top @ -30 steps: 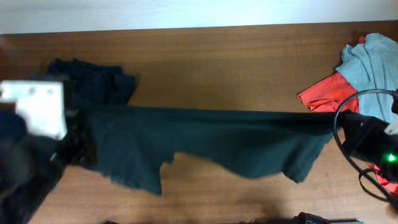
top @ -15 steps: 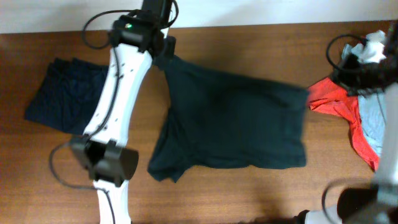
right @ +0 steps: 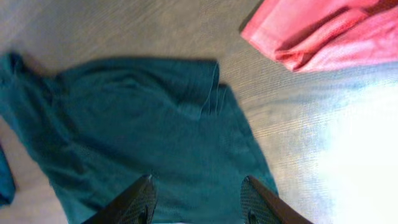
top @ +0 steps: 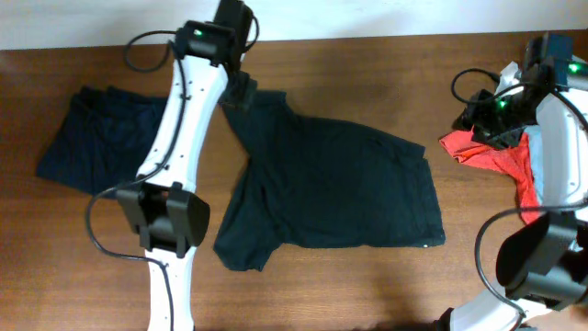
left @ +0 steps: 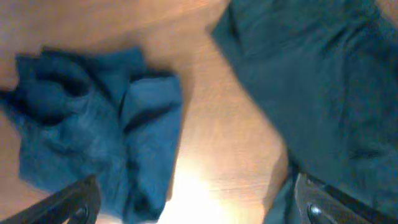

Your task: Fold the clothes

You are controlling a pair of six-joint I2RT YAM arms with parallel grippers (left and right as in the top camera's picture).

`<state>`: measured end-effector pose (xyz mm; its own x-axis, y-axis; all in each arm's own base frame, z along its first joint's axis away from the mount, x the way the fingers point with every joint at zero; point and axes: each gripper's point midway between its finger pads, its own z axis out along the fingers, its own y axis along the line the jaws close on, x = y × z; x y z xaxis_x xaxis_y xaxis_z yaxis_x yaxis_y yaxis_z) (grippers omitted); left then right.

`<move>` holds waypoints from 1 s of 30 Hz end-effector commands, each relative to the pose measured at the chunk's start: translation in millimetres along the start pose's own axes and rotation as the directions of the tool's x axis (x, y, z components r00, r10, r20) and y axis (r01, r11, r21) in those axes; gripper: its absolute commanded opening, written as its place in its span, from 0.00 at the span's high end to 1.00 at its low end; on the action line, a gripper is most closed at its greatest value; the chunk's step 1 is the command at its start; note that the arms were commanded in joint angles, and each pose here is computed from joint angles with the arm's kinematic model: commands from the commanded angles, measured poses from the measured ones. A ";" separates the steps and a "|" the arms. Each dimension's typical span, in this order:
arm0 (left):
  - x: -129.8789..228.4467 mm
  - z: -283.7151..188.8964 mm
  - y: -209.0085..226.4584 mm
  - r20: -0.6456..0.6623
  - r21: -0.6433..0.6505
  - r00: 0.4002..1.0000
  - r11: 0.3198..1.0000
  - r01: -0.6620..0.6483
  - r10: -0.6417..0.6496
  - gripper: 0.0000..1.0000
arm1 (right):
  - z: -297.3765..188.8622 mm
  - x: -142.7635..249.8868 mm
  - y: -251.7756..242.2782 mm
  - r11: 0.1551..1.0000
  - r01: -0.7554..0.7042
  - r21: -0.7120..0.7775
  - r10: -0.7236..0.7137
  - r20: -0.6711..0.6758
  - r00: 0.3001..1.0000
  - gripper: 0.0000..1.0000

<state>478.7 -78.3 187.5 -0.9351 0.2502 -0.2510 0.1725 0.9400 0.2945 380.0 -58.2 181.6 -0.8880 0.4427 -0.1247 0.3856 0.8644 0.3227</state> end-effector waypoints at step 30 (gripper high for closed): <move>160.8 -83.4 -4.8 0.086 0.372 0.980 0.919 0.134 -0.178 0.19 | -108.5 136.0 44.3 0.962 0.270 -0.049 -0.236 0.354 0.905 0.32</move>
<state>296.7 -39.7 294.8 -0.8619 0.0798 -0.5008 0.0922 0.9957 -0.0001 238.8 14.8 326.8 -0.7293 0.2249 -0.6462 0.0414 0.9572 0.2865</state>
